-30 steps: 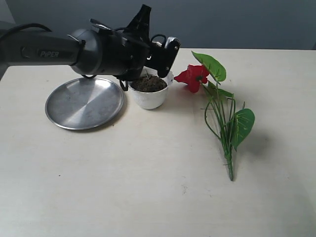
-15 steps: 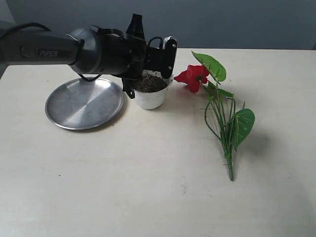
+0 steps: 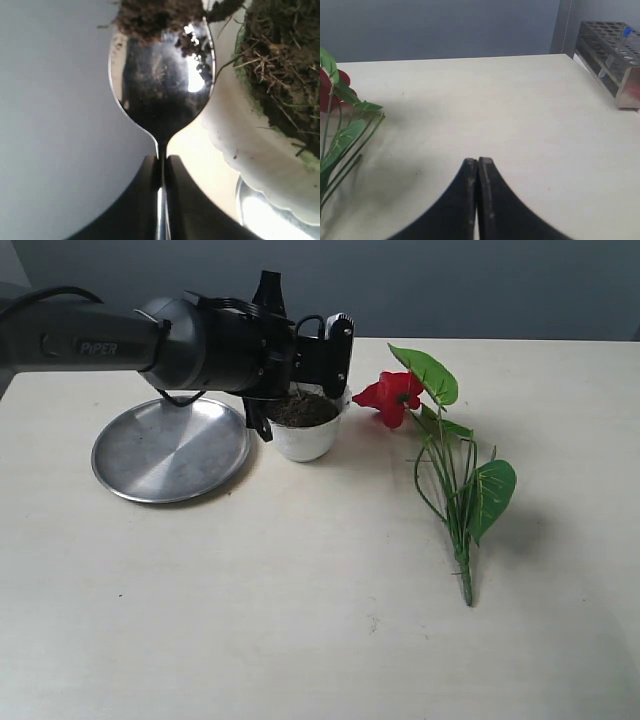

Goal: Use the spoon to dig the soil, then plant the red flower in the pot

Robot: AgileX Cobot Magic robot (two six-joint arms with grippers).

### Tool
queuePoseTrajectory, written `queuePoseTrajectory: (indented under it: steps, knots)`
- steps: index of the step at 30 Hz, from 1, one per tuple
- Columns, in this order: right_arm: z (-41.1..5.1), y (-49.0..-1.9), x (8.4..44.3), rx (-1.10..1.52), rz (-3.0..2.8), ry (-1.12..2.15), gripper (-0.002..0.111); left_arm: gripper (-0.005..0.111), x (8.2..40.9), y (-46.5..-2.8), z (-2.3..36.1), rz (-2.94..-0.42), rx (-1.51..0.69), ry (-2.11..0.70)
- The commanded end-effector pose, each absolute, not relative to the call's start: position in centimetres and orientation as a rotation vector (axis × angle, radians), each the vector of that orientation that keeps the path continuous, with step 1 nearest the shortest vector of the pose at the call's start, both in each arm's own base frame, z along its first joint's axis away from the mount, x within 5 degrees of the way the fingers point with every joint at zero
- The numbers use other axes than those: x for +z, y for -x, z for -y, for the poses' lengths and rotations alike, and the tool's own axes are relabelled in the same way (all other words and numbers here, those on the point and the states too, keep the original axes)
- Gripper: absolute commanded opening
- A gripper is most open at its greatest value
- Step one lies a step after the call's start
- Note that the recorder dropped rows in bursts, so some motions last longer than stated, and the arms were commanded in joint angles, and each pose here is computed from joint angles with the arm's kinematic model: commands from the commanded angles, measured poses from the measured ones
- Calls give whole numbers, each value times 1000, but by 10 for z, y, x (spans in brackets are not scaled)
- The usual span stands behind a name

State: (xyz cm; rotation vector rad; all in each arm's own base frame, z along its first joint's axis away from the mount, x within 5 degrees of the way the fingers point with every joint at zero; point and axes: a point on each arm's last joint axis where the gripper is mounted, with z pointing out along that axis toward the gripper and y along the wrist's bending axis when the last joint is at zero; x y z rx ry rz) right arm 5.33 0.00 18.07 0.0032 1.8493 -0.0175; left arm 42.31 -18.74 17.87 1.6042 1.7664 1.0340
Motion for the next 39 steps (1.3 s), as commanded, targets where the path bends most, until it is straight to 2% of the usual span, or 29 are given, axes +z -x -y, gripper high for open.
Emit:
queuePoseTrajectory:
  steps: [1, 12, 20, 27, 31, 36, 39]
  knots:
    - [0, -53, 181, -18, -1843, 0, 0, 0, 185, -424, 191, -1738, 986, -1592]
    - [0, -53, 181, -18, -1843, 0, 0, 0, 180, -421, 198, -1793, 829, -1545]
    - [0, -53, 181, -18, -1843, 0, 0, 0, 177, -417, 176, -2011, 955, -1452]
    - [0, -53, 181, -18, -1843, 0, 0, 0, 169, -413, 179, -2181, 735, -1290]
    - [0, -53, 181, -18, -1843, 0, 0, 0, 168, -412, 181, -2212, 679, -1243]
    - [0, -53, 181, -18, -1843, 0, 0, 0, 167, -411, 181, -2310, 607, -1006]
    - [0, -53, 181, -18, -1843, 0, 0, 0, 166, -409, 180, -2350, 591, -965]
